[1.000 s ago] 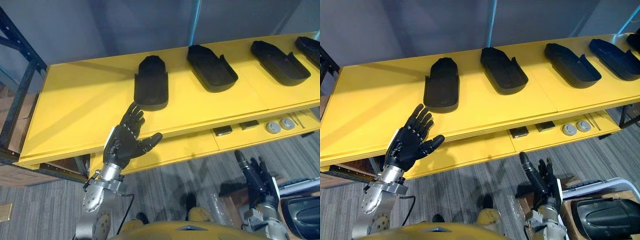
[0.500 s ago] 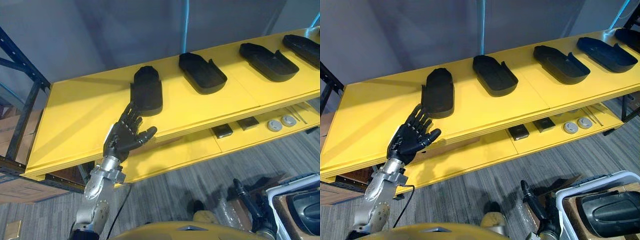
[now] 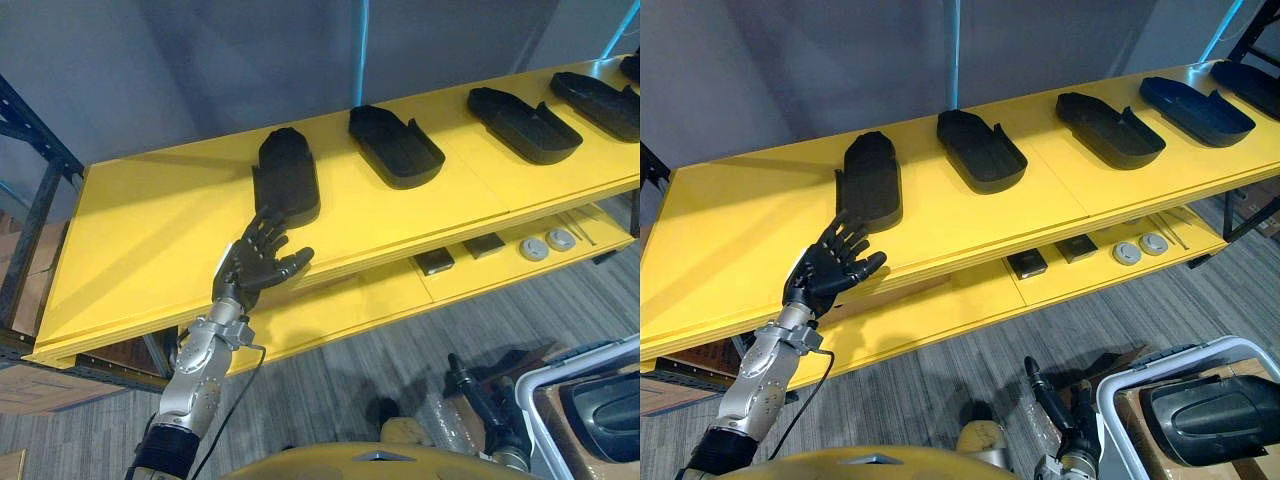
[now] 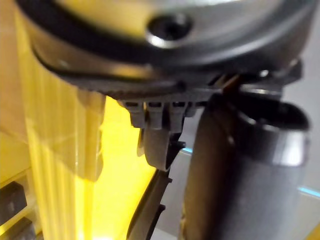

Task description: Walk over and take three plastic housings, then place them on the shelf

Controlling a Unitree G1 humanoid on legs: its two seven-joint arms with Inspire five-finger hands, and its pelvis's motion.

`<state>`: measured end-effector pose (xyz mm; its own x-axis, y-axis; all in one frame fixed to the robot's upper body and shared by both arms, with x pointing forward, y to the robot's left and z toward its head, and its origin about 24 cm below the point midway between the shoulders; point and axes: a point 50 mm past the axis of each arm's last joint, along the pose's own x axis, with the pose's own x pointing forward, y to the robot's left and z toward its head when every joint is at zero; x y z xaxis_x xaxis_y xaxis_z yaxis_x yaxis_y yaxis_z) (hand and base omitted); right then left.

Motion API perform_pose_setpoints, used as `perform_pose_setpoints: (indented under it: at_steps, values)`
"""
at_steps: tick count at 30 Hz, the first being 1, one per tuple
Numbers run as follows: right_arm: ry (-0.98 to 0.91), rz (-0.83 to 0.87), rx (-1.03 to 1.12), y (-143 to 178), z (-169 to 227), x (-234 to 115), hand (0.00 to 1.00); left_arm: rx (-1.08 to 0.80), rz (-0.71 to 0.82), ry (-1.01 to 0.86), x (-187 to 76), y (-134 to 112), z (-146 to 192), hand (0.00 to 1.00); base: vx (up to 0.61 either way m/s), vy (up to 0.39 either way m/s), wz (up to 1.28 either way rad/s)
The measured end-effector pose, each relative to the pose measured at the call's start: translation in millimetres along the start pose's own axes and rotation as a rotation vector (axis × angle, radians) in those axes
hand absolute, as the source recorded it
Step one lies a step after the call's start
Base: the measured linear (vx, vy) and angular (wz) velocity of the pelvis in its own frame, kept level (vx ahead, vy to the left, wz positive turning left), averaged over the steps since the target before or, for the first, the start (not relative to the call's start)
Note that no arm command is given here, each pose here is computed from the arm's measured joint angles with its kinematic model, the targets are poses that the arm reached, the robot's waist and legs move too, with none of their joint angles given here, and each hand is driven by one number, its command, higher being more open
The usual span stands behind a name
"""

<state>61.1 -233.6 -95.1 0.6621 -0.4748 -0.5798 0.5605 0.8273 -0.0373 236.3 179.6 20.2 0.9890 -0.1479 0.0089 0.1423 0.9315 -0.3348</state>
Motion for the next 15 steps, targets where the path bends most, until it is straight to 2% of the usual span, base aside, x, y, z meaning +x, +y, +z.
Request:
perform_pose_setpoints:
  at_steps: [8, 12, 14, 15]
  values:
    - [-0.063, 0.029, -0.030, 5, 7, -1, 1.00, 0.007, 0.032, -0.016, 3, 1, 3, 1.00, -0.05, 0.002, -0.02]
    - [-0.319, 0.070, -0.026, 9, 57, -13, 1.00, -0.008, 0.013, -0.051, -13, -4, 9, 1.00, 0.00, -0.001, -0.09]
    - [-0.605, 0.062, -0.023, 4, 109, -26, 1.00, -0.018, -0.045, -0.104, -29, -11, 20, 1.00, 0.04, 0.001, -0.08]
    - [-0.682, 0.055, -0.018, 1, 122, -30, 1.00, -0.017, -0.063, -0.122, -32, -12, 24, 1.00, 0.02, 0.008, -0.09]
